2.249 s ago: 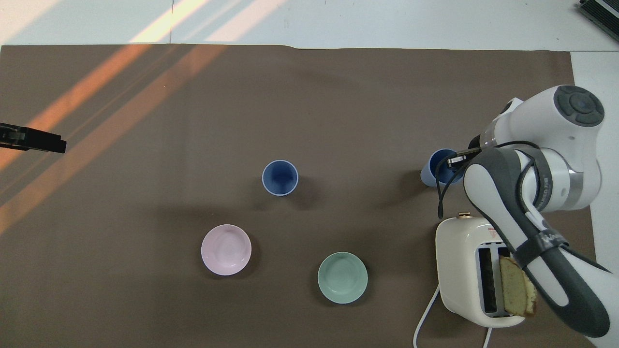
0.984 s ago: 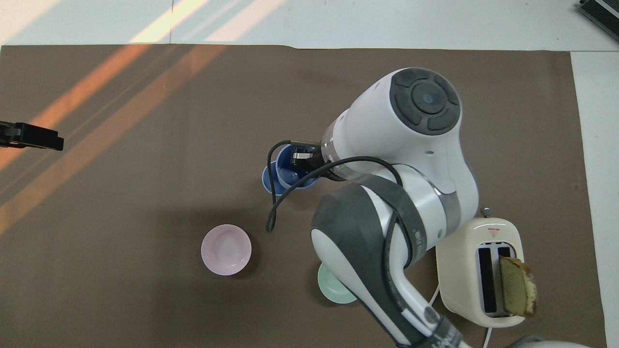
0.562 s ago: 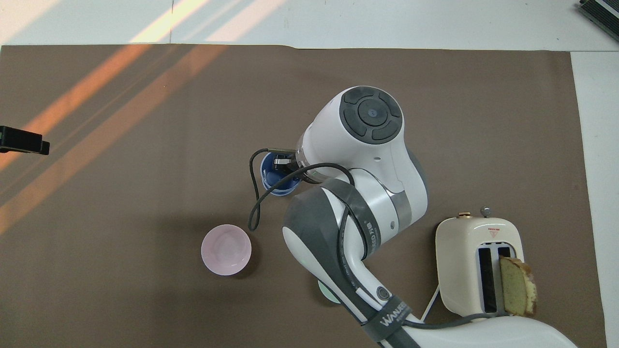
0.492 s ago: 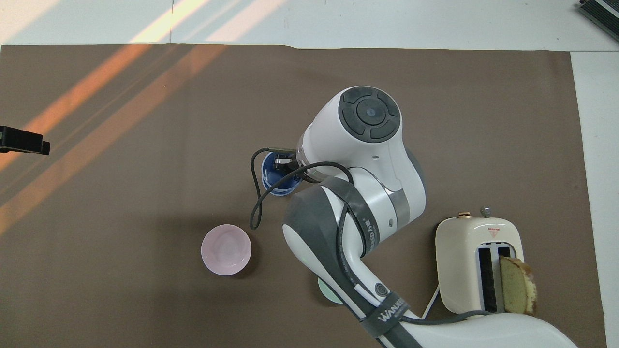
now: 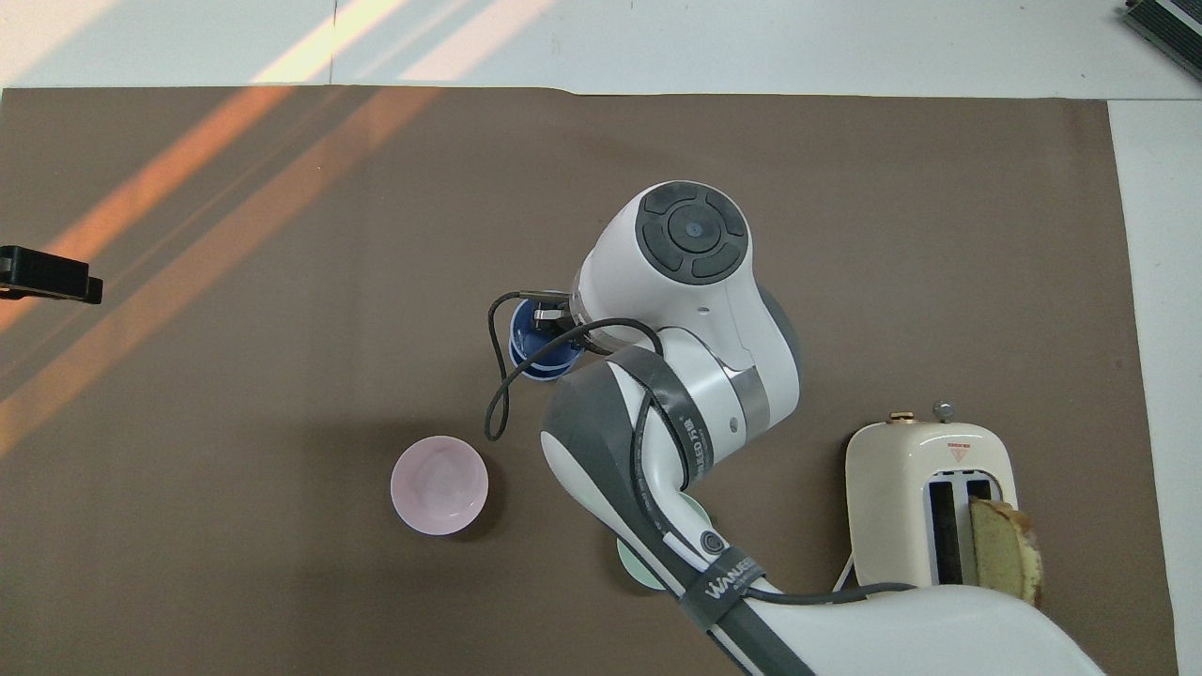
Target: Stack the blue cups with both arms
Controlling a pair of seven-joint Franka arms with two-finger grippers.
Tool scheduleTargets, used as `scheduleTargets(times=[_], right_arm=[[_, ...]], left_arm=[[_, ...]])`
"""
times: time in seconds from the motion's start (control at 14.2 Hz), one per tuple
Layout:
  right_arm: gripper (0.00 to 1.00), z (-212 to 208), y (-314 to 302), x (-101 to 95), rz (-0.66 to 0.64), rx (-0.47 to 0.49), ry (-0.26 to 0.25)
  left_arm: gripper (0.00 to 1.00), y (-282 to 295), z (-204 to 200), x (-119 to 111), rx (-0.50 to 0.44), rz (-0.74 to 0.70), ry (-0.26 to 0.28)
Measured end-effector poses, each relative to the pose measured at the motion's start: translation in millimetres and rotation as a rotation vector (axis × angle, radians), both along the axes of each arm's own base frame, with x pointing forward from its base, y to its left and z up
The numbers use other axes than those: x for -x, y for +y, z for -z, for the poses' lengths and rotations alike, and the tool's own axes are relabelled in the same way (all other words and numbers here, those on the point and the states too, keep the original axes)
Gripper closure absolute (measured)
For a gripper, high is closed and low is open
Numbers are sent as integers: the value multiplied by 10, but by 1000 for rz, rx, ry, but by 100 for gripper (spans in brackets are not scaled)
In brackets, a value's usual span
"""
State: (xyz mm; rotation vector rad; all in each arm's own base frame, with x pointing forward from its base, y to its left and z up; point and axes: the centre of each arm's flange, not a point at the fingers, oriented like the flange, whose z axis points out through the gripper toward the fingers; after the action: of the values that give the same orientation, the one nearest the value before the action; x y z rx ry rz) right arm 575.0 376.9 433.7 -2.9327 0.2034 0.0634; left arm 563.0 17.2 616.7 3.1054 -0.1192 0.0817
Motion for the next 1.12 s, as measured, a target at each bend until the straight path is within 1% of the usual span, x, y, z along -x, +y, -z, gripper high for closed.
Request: scheduleTargets(times=[0.07, 0.21, 0.35, 0.49, 0.56, 0.7, 0.77, 0.91, 0.98, 1.12], right_arm=[[96, 23, 5, -6, 0, 0, 0], [80, 20, 13, -5, 0, -1, -2], [57, 14, 20, -3, -1, -2, -4], [37, -9, 15, -9, 0, -4, -8], [25, -53, -4, -17, 3, -5, -12], [5, -320, -133, -9, 12, 0, -13], [0, -523, -263, 1, 22, 5, -12], [0, -995, -683, -1, 55, 25, -21], [0, -1213, -947, -9, 52, 44, -35], [0, -1537, -1522, -10, -10, 73, -48]], left_arm=[[0, 0, 0, 0, 0, -1, 0], [0, 0, 0, 0, 0, -1, 0], [0, 1, 0, 0, 0, -2, 0], [0, 5, 0, 1, 0, -2, 0], [0, 5, 0, 1, 0, -3, 0], [0, 5, 0, 1, 0, -3, 0], [0, 5, 0, 1, 0, -3, 0], [0, 5, 0, 1, 0, -3, 0], [0, 5, 0, 1, 0, -3, 0], [0, 5, 0, 1, 0, -3, 0]])
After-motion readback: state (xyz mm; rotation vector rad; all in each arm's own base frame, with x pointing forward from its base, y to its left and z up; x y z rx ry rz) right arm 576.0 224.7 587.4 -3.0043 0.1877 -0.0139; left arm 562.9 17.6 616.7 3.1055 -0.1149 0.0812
